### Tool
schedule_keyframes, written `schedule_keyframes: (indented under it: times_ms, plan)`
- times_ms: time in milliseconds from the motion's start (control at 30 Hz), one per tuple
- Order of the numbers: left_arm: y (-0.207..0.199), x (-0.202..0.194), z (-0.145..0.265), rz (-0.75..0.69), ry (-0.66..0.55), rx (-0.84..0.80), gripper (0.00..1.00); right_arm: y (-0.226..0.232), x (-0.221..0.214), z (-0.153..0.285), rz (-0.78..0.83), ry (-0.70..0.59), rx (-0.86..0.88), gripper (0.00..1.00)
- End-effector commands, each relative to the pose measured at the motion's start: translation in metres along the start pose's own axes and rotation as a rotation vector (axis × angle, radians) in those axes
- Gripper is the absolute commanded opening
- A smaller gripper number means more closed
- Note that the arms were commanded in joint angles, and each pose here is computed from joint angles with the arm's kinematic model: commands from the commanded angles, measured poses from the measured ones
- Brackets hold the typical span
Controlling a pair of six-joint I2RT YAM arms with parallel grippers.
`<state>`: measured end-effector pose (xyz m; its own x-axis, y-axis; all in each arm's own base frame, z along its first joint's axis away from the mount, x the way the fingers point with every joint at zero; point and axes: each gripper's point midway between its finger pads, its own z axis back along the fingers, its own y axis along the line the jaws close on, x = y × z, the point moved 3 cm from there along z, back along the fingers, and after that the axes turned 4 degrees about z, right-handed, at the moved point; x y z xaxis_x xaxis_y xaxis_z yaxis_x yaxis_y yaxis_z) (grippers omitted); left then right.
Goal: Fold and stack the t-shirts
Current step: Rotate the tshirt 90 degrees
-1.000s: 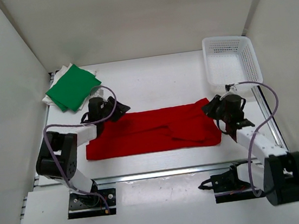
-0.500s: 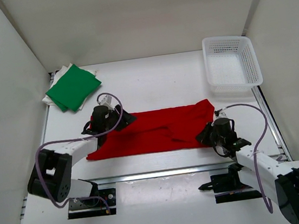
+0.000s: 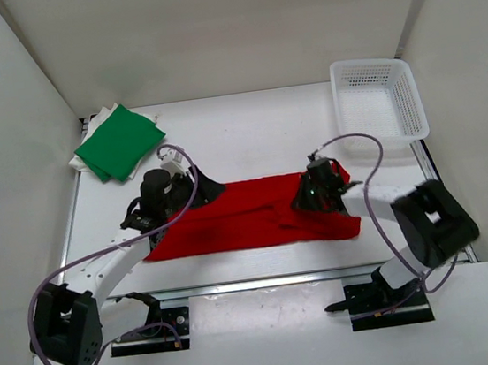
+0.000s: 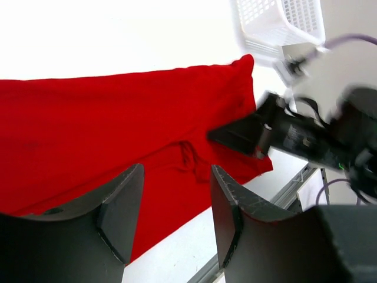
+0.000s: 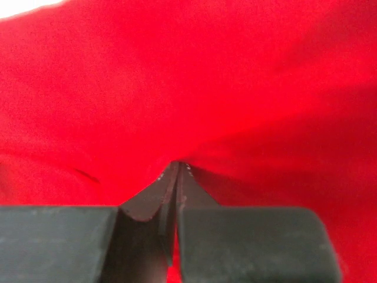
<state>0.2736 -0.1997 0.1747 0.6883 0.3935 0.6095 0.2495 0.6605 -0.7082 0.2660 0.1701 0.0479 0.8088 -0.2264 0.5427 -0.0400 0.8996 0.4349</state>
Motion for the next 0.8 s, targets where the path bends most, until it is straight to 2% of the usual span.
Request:
schedule_keyframes:
  times_ms: [0,67,133,167,233,267,300,333,367,400,433,467,500,533,600,667,700,767]
  plan:
    - [-0.005,0.000,0.012,-0.019,0.018,-0.033,0.59,0.015,0.039,-0.033,0.043,-0.041,0.028,0.00]
    - [-0.008,0.004,0.018,-0.019,0.007,-0.039,0.60,0.014,0.047,-0.066,0.039,0.015,0.015,0.00]
    - [-0.013,0.014,0.025,0.003,-0.018,-0.081,0.61,0.044,0.111,-0.093,0.064,-0.046,0.086,0.00]
    - [-0.013,0.019,0.027,0.004,-0.037,-0.073,0.62,0.034,0.105,-0.118,0.054,0.030,0.056,0.00]
    - [-0.009,0.024,0.030,0.006,-0.043,-0.045,0.62,0.092,0.211,-0.136,0.130,-0.096,0.172,0.00]
    - [-0.008,0.025,0.030,0.004,-0.046,-0.037,0.63,0.078,0.187,-0.169,0.110,0.063,0.141,0.00]
    - [-0.005,0.027,0.032,-0.004,-0.054,-0.023,0.64,0.102,0.219,-0.180,0.150,0.066,0.165,0.00]
    - [-0.002,0.023,0.034,0.004,-0.032,0.006,0.64,0.156,0.300,-0.132,0.247,-0.162,0.264,0.06]
    - [0.000,0.026,0.035,0.000,-0.042,0.011,0.64,0.166,0.311,-0.113,0.260,-0.185,0.287,0.17]
    - [0.002,0.026,0.037,-0.002,-0.047,0.014,0.65,0.173,0.309,-0.092,0.259,-0.197,0.316,0.19]
    - [0.004,0.026,0.038,0.009,-0.049,0.024,0.65,0.147,0.290,-0.107,0.240,-0.169,0.269,0.27]
    - [0.005,0.026,0.041,0.006,-0.059,0.026,0.65,0.149,0.281,-0.078,0.259,-0.180,0.270,0.34]
    - [0.008,0.025,0.040,0.011,-0.057,0.036,0.66,0.165,0.300,-0.038,0.291,-0.288,0.298,0.38]
    - [0.013,0.022,0.041,0.015,-0.047,0.055,0.66,0.158,0.277,-0.043,0.311,-0.251,0.279,0.42]
    - [0.020,0.017,0.042,0.030,-0.049,0.071,0.66,0.170,0.252,-0.011,0.352,-0.247,0.309,0.44]
    - [0.024,0.017,0.043,0.032,-0.052,0.089,0.69,0.167,0.179,-0.017,0.344,-0.128,0.336,0.44]
    - [0.023,0.017,0.043,0.035,-0.053,0.085,0.72,0.174,0.172,-0.006,0.356,-0.168,0.366,0.43]
    - [0.017,0.017,0.046,0.019,-0.046,0.059,0.73,0.176,0.101,-0.016,0.293,-0.107,0.403,0.42]
